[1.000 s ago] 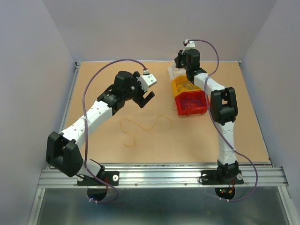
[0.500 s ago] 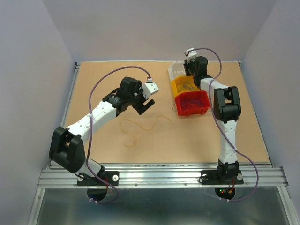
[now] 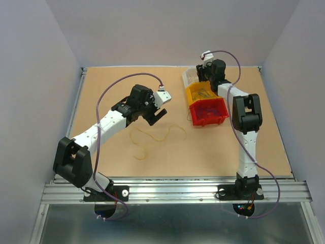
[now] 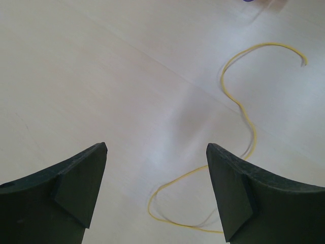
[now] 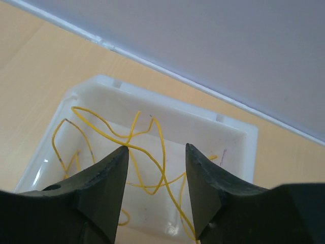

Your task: Untangle the cables

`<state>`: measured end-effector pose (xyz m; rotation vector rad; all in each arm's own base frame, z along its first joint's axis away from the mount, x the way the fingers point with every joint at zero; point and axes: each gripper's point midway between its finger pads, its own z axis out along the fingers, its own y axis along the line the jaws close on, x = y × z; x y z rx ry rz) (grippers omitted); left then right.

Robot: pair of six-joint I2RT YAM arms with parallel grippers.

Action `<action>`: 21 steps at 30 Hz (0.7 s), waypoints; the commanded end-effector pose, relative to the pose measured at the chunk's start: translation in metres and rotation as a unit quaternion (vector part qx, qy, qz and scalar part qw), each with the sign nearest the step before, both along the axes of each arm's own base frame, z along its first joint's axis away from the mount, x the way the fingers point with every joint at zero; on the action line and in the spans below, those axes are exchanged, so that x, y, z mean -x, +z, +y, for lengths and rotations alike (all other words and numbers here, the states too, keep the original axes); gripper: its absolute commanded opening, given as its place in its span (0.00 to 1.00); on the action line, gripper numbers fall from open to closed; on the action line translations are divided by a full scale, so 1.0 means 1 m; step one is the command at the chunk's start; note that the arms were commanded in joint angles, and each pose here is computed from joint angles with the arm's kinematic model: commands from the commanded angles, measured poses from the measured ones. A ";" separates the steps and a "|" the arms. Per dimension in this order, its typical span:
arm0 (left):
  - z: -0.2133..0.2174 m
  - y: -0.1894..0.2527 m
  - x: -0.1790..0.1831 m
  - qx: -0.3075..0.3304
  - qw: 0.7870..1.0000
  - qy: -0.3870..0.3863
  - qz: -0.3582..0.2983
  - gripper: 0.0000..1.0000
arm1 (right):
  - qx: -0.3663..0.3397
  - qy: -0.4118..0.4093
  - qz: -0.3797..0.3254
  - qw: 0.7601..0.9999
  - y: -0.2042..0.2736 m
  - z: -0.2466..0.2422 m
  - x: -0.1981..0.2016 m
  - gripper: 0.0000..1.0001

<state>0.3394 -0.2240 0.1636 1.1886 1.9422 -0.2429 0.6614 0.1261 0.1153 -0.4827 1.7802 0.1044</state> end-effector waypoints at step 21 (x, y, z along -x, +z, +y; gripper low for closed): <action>0.058 -0.054 0.080 -0.143 0.982 -0.111 0.059 0.99 | -0.156 0.055 -0.008 0.986 0.131 0.033 0.146 0.97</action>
